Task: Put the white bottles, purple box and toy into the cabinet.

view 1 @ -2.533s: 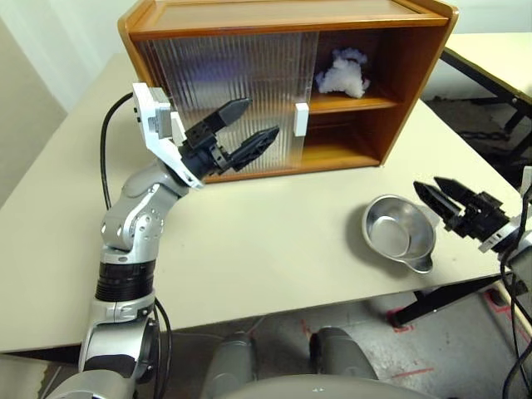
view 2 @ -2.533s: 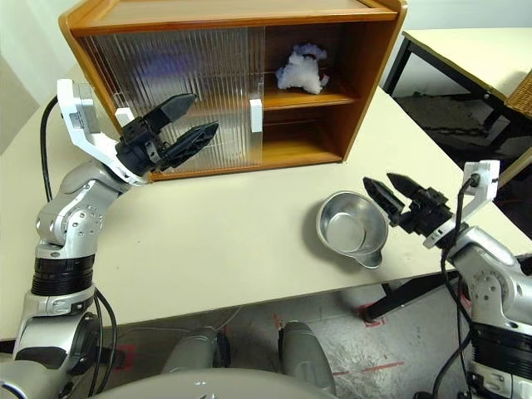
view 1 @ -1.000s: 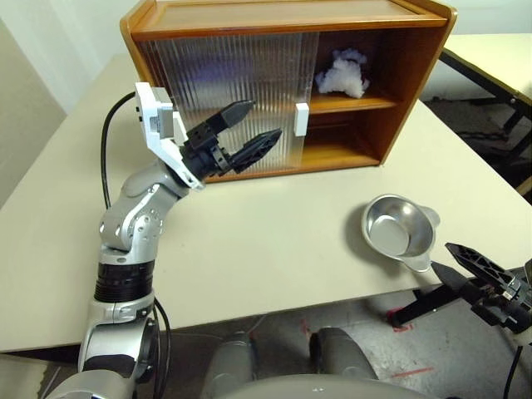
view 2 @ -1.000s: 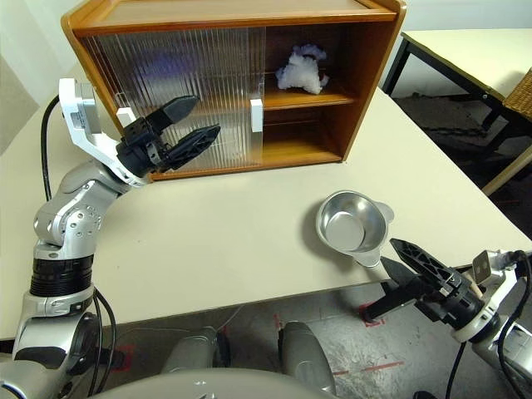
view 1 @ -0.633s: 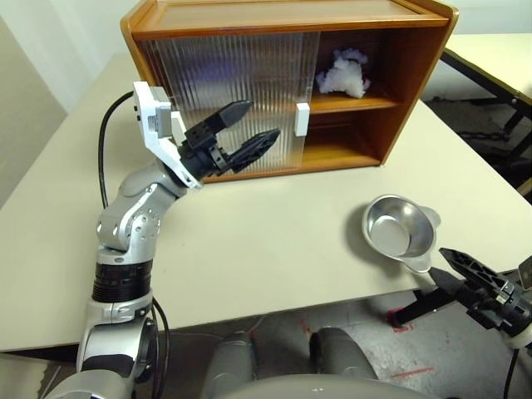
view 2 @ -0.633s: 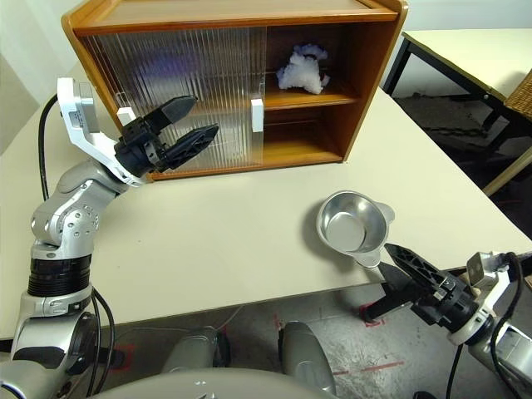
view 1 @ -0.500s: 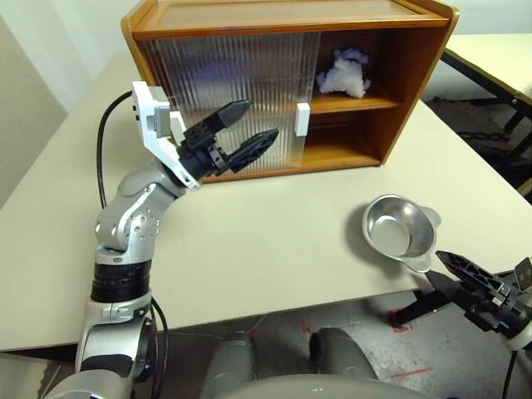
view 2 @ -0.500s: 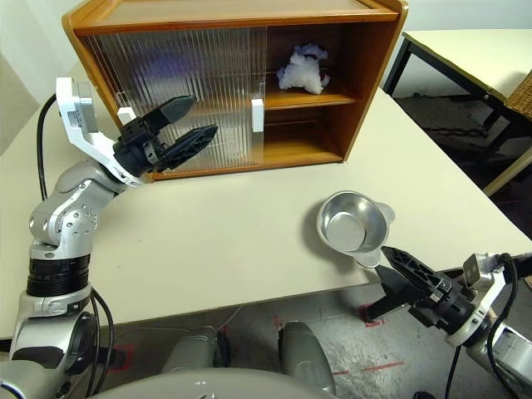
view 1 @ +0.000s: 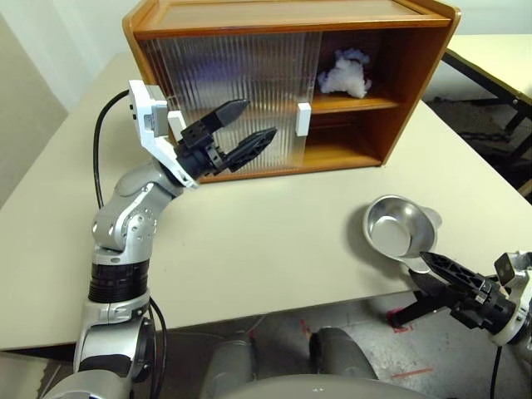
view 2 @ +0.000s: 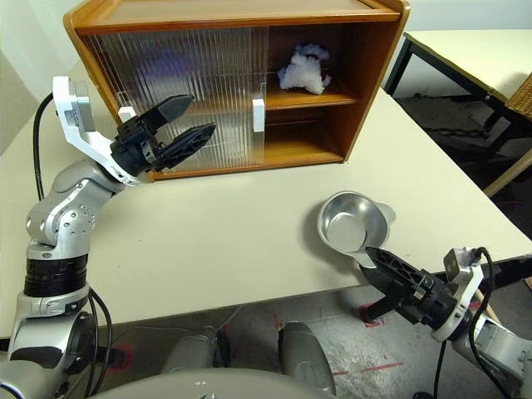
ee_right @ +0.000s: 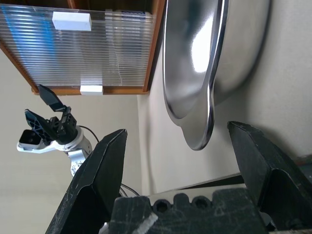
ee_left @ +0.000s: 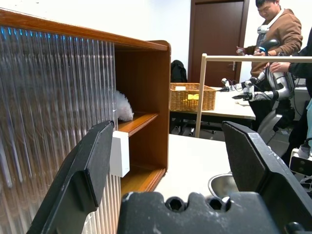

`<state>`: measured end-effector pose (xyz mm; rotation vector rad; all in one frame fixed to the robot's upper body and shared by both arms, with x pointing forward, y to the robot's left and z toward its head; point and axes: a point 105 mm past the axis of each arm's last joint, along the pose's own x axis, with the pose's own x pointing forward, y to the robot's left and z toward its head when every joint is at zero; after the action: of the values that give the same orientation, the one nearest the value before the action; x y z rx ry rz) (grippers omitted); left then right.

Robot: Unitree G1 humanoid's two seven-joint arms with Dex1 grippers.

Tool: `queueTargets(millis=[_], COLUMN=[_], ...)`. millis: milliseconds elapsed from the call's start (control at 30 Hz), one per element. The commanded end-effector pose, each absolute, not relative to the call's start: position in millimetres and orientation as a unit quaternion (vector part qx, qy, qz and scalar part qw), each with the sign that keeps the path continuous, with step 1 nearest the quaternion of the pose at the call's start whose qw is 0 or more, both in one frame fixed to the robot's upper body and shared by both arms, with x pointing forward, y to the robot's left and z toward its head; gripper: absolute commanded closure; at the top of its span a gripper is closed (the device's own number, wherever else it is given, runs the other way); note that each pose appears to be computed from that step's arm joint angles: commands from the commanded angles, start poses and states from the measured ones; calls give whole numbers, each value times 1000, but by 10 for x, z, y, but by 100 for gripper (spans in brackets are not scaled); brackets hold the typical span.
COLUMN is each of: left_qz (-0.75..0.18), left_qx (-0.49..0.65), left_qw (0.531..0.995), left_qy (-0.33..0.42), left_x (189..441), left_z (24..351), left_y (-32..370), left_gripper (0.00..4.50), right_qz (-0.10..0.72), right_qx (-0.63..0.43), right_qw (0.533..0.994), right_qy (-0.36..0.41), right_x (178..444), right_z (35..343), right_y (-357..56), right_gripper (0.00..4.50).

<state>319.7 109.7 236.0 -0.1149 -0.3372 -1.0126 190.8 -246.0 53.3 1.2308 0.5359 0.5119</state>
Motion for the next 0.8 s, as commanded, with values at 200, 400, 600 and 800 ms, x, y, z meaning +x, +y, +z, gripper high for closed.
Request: queueTargets(millis=[200,400,600,800], left_qz=[-484,-485,-484,-483], left_qx=[-54,-56,-55,-53], left_qw=[858,857,858,858], left_qy=[-163,-164,-164,-164], left_x=[3175,3173,3174,3179], left_z=[2378,2382,2382,2389], left_y=[1096,1077,1086,1093], left_gripper=[0,0,0,0], right_qz=[236,237,238,239], right_qx=[565,564,564,563], right_qw=[750,751,751,752], right_qy=[248,247,246,246], right_x=[1897,1903,1918,1932], right_z=[510,510,502,495], right_y=[-2441,-2441,-2442,-2439], right_gripper=[3,3,3,3])
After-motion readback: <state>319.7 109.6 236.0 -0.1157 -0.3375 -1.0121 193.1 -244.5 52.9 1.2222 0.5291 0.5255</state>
